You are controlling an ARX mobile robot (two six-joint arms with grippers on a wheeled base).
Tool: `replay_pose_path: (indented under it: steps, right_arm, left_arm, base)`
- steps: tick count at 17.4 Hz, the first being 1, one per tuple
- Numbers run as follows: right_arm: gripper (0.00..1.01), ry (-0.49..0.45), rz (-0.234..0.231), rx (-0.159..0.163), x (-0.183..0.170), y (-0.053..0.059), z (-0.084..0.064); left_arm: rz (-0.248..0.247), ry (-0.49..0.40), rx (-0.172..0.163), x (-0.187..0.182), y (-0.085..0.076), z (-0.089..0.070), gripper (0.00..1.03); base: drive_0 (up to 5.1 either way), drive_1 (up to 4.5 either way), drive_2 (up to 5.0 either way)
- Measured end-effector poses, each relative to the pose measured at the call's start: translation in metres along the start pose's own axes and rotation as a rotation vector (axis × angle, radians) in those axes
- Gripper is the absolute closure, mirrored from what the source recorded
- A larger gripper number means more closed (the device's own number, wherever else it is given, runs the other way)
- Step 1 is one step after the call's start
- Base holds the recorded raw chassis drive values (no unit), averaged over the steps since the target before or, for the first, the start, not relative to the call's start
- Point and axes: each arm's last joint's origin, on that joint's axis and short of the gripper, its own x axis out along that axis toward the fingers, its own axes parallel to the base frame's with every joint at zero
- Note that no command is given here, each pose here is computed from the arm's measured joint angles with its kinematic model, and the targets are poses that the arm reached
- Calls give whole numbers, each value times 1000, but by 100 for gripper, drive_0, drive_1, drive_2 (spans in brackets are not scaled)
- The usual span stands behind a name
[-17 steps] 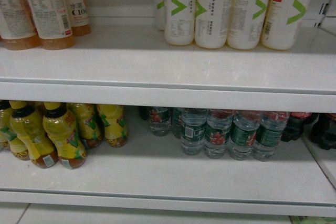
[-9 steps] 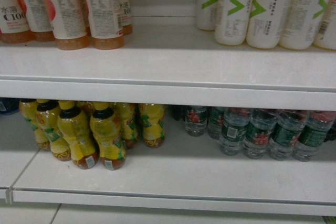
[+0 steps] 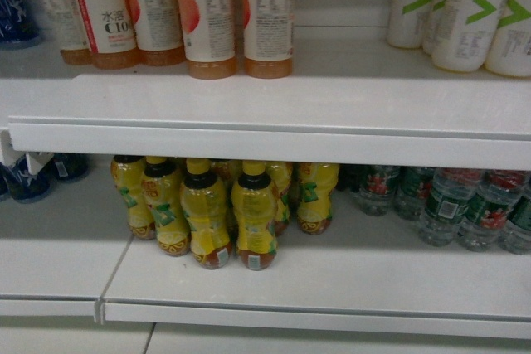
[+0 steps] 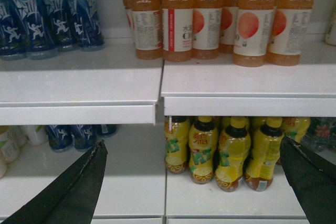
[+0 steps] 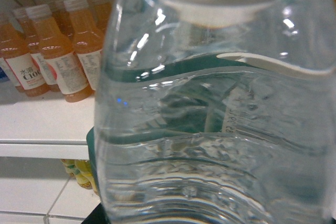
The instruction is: Move water from second to third shelf
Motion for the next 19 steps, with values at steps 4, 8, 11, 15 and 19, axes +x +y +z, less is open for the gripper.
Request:
replay_pose_path:
  steps: [4,8,11,15,19]
  right_arm:
    - [59,0,0,0,0,0,0]
    - [59,-1,0,0,0,0,0]
    - [59,-1,0,0,0,0,0]
    - [59,0,-2,0,0,0,0]
    - [59,1,1,0,0,0,0]
  left_arm:
    - [0,0,0,0,0,0,5]
    - [0,0,0,0,0,0,5]
    - [0,-1,0,0,0,0,5]
    - [0,2,0,0,0,0,5]
    - [0,1,0,0,0,0,5]
  base:
    - [-440,210,210]
    - [-431,219,219]
    - [-447,203,203]
    - [-447,203,203]
    - [-444,205,205]
